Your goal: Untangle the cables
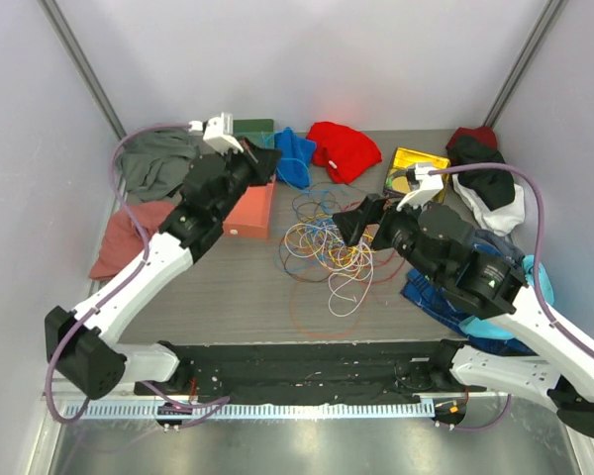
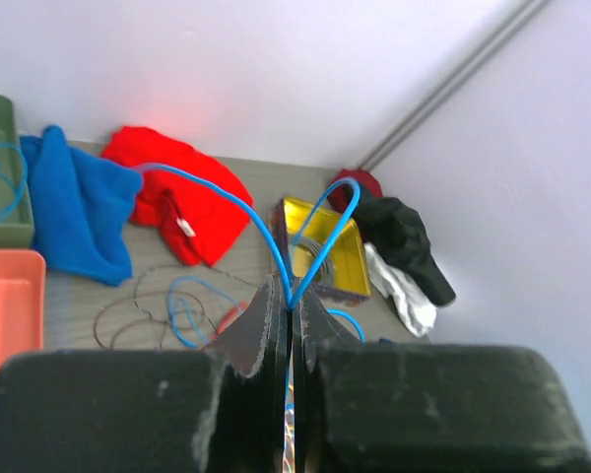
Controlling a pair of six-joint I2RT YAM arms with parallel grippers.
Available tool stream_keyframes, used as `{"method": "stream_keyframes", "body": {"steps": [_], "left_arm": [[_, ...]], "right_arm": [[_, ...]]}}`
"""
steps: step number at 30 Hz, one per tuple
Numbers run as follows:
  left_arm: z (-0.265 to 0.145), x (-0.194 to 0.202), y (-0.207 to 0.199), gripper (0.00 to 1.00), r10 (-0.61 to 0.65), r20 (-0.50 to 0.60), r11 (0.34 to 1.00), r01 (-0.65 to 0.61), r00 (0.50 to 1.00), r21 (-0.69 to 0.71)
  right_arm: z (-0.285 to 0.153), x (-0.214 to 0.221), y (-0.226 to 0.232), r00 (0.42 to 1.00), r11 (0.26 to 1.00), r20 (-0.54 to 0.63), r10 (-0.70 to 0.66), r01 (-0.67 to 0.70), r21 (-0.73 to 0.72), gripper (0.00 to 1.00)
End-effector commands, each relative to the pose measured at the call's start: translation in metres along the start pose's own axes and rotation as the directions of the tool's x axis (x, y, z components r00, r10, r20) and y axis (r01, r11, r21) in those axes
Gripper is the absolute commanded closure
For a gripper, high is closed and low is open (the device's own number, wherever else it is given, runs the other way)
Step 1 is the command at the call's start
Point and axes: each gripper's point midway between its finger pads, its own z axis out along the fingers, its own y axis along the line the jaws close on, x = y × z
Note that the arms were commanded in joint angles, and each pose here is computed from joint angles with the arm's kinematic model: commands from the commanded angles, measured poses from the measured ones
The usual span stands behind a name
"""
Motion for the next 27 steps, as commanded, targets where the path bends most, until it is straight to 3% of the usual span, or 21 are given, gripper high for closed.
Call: {"method": "stream_keyframes", "body": {"steps": [1, 10, 20, 27], "left_arm": [[0.02, -0.047, -0.01, 1.0, 0.001, 0.064, 1.0, -0.002, 0.998, 0.01], [0.066, -0.127, -0.009, 1.0, 0.079, 0.207, 0.997, -0.075, 0.975, -0.025], [0.131, -0.165, 0.083, 1.0, 0.018, 0.257, 0.992, 0.014, 0.966, -0.125], [0.17, -0.156, 0.137, 0.99, -0.022, 0.266, 0.992, 0.053, 0.964, -0.112]], "right_arm": [[-0.011, -0.013, -0.01, 0.998, 0.999, 0.06, -0.036, 0.035, 0.027, 0.0], [-0.005, 0.002, -0.03, 0.994, 0.991, 0.051, -0.096, 0.09, 0.102, 0.0], [0.004, 0.018, -0.048, 0.989, 0.977, 0.04, -0.142, 0.133, 0.166, 0.0], [0.009, 0.03, -0.062, 0.985, 0.966, 0.048, -0.167, 0.154, 0.208, 0.0]]}}
